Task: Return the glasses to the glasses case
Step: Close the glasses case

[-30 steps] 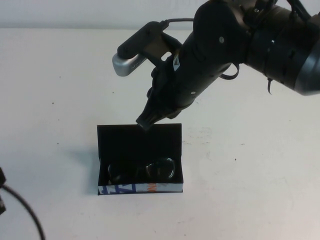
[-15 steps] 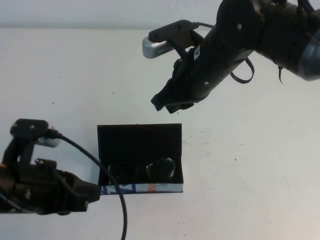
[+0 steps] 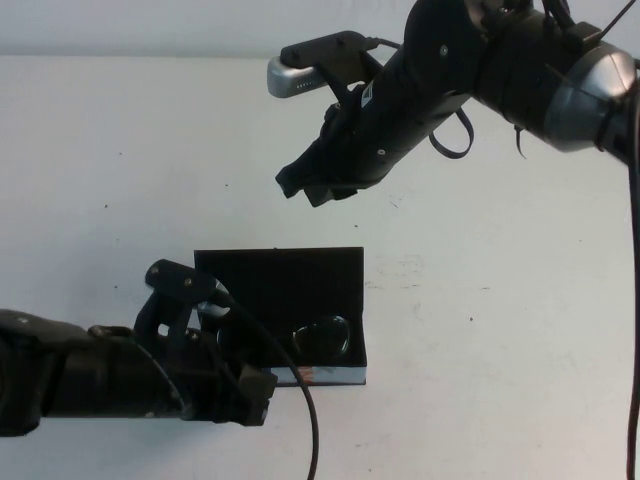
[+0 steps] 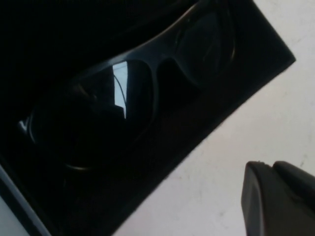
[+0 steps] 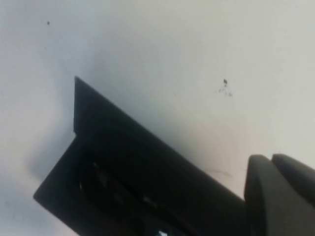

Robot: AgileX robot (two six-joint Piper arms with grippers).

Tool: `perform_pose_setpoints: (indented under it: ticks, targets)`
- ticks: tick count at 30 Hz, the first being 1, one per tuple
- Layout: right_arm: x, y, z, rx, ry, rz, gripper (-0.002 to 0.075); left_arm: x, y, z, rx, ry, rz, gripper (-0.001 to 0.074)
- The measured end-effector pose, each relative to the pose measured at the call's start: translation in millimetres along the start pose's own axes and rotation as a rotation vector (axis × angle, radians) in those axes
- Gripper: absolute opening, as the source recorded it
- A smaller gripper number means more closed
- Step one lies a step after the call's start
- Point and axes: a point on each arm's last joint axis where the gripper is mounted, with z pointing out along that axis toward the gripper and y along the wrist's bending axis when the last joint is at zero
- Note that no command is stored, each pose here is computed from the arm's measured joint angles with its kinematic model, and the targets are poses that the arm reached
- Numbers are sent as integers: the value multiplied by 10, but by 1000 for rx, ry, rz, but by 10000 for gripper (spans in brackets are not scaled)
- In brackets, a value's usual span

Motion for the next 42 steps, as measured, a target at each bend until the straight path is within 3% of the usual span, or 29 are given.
perform_pose_setpoints:
  ticks: [17,31,42]
  targets:
    - [-77,-181,277,-21,-17,67,-12,136,225,314,-59,53,46,-5]
    - [-98,-287,582,-20,-71,110,-11,124,236,364,-42,52,61,-5]
    - [28,-308,835,-62,28,118,-11,125,237,365,-42,52,65,-5]
